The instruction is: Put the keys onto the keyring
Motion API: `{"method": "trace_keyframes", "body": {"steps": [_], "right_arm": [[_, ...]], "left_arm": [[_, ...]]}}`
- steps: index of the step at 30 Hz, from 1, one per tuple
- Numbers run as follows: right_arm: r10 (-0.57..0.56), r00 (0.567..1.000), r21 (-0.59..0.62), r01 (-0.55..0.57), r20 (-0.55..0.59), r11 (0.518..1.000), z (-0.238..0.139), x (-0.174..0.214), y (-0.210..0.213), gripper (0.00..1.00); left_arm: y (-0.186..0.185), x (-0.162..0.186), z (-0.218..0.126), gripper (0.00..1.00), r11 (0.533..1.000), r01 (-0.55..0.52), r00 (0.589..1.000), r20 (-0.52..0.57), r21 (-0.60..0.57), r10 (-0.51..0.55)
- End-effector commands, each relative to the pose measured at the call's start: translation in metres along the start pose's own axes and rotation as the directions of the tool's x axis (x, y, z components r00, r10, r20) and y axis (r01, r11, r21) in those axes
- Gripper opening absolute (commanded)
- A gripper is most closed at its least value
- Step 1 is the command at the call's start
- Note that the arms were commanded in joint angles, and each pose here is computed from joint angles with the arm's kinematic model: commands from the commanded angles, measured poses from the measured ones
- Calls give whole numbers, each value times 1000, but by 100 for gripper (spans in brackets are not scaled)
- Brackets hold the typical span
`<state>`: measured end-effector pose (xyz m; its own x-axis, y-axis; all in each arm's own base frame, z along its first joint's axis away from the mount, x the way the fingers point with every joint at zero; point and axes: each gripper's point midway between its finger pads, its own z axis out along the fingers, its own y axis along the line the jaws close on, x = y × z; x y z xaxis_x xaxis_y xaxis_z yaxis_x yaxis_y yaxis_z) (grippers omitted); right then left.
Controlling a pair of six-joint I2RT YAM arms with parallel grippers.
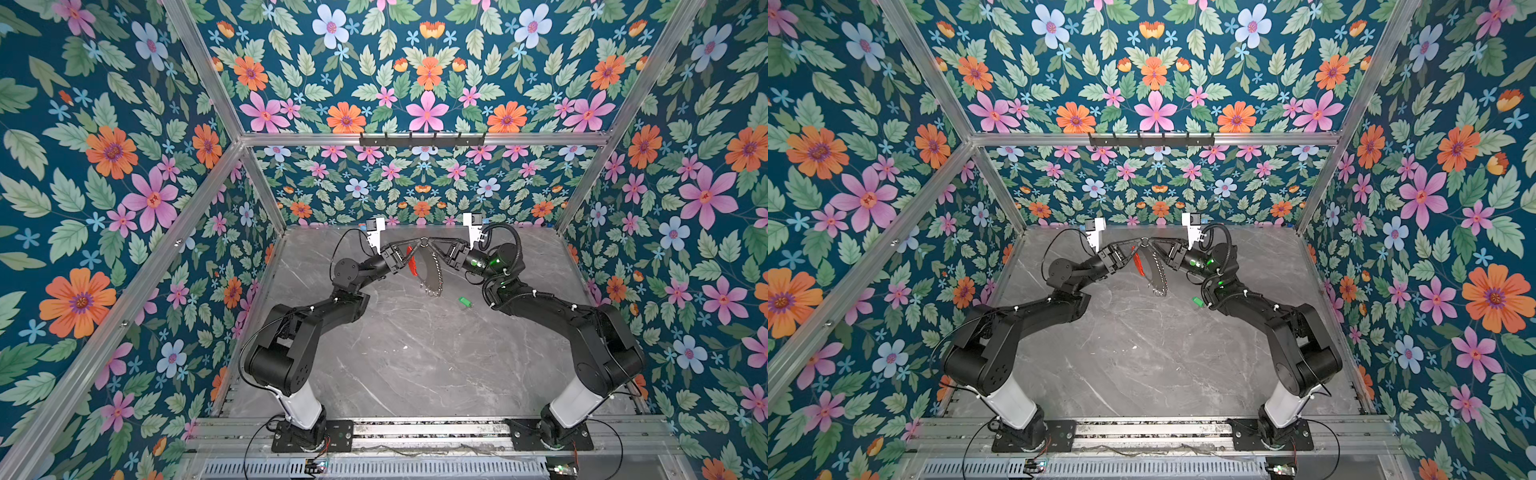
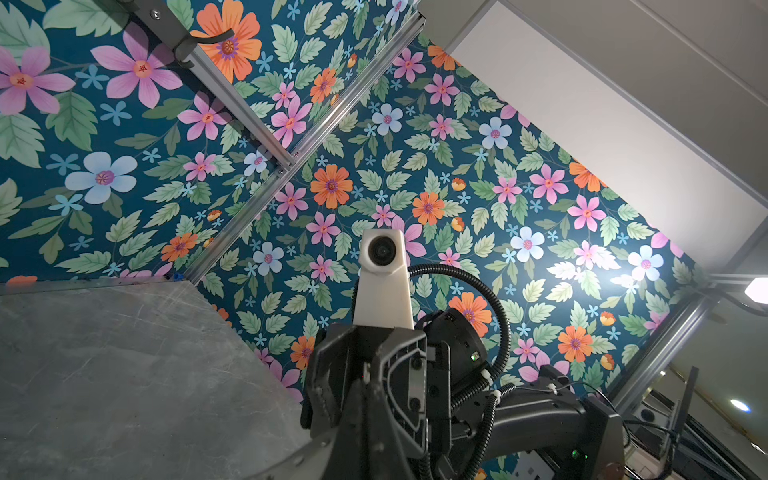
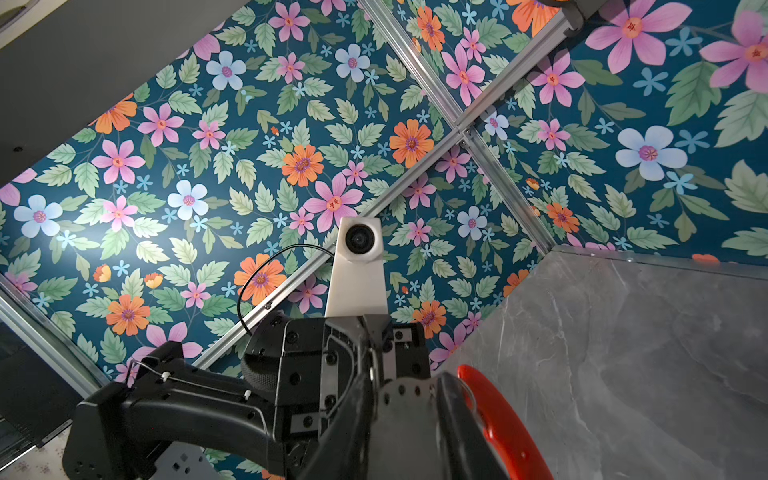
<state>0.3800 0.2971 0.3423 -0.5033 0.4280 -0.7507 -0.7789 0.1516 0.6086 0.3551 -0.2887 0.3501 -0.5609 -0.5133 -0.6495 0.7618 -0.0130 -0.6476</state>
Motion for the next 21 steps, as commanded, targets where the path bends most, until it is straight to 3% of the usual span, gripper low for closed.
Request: {"method": "trace_keyframes", "body": {"steps": [1,6,13,17,21], "right_arm": [[-23,1000,-49,24,10,998,0,-6,14,27],[-15,1000,-66,15,0,998,3,-5,14,14],[-13,1000,-82,13,-7,997,7,-4,16,12],[-10,1000,-89,9,-7,996,9,-4,17,0],[-11,1000,-90,11,-3,996,7,-4,19,0]], "left_arm": [[-18,-7,1,0,997,-43,999,21,60,42],[-18,-8,2,0,997,-42,999,18,64,41],[-14,-6,2,0,998,-37,999,16,59,37],[-13,-6,1,0,998,-35,999,16,55,34],[-11,-6,1,0,998,-27,999,26,49,26]]}}
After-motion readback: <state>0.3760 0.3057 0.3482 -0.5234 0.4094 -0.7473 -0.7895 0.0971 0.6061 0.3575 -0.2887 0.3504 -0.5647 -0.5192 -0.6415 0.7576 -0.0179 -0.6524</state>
